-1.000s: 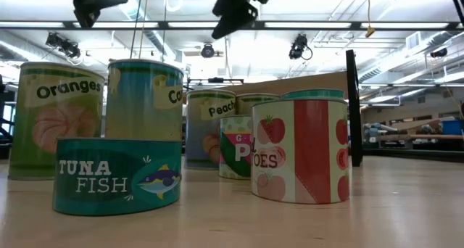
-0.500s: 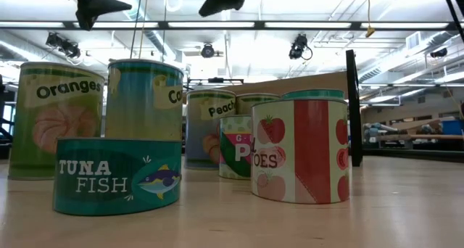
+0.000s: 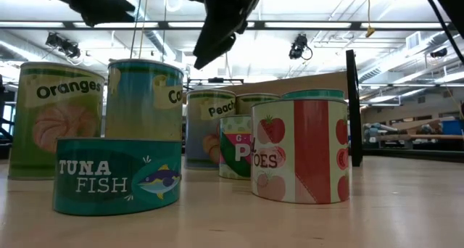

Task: Pick and place cans onto a shelf
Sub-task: Put the top canned peas on the shelf

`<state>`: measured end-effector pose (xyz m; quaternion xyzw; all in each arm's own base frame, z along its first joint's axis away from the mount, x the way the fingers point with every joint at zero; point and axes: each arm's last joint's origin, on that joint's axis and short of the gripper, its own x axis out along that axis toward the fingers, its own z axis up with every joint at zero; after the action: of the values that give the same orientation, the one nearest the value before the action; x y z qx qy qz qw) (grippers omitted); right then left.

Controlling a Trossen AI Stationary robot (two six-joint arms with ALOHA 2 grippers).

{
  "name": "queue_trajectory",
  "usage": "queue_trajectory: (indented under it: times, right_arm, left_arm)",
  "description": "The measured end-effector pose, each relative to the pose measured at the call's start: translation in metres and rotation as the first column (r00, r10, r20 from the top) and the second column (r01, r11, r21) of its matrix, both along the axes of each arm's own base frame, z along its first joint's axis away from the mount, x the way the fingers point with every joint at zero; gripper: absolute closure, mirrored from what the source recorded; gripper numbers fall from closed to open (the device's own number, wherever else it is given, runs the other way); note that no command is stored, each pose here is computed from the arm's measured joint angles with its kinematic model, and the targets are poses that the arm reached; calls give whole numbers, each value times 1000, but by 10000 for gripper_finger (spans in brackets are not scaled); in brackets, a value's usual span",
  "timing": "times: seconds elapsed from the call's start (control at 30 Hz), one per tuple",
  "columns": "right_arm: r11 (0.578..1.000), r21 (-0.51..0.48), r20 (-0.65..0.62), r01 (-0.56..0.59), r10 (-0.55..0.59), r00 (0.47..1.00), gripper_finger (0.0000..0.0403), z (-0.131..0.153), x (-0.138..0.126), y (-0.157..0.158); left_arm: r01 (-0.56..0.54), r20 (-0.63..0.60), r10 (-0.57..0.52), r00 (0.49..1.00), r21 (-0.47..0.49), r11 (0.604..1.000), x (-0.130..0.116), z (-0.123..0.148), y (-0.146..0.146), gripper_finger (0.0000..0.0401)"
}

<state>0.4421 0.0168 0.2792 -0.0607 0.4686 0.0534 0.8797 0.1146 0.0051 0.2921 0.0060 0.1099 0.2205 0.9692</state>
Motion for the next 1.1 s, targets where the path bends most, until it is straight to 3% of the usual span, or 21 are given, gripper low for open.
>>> queue_trajectory:
  times: [0.23,0.43,0.67,0.87,1.1]
  right_arm:
    - [1000,8,-65,30,-29,997,81,-3,-6,-7]
    - [1000,5,-118,-29,29,993,81,-4,-11,-6]
    - [992,-33,-159,-121,114,981,81,-12,-11,-7]
    - [985,-9,-201,-171,165,966,74,-17,-13,0]
    - [985,-4,-285,-172,164,944,32,-23,-19,7]
  left_arm:
    - [-12,-2,12,1000,-47,999,-5,-2,0,154]
    - [-49,112,75,991,-216,975,-15,1,2,154]
    - [-49,100,79,992,-280,959,-17,-3,1,154]
    - [-32,90,60,994,-281,959,-16,-3,1,154]
    - [-37,64,57,996,-271,962,-17,-6,1,154]
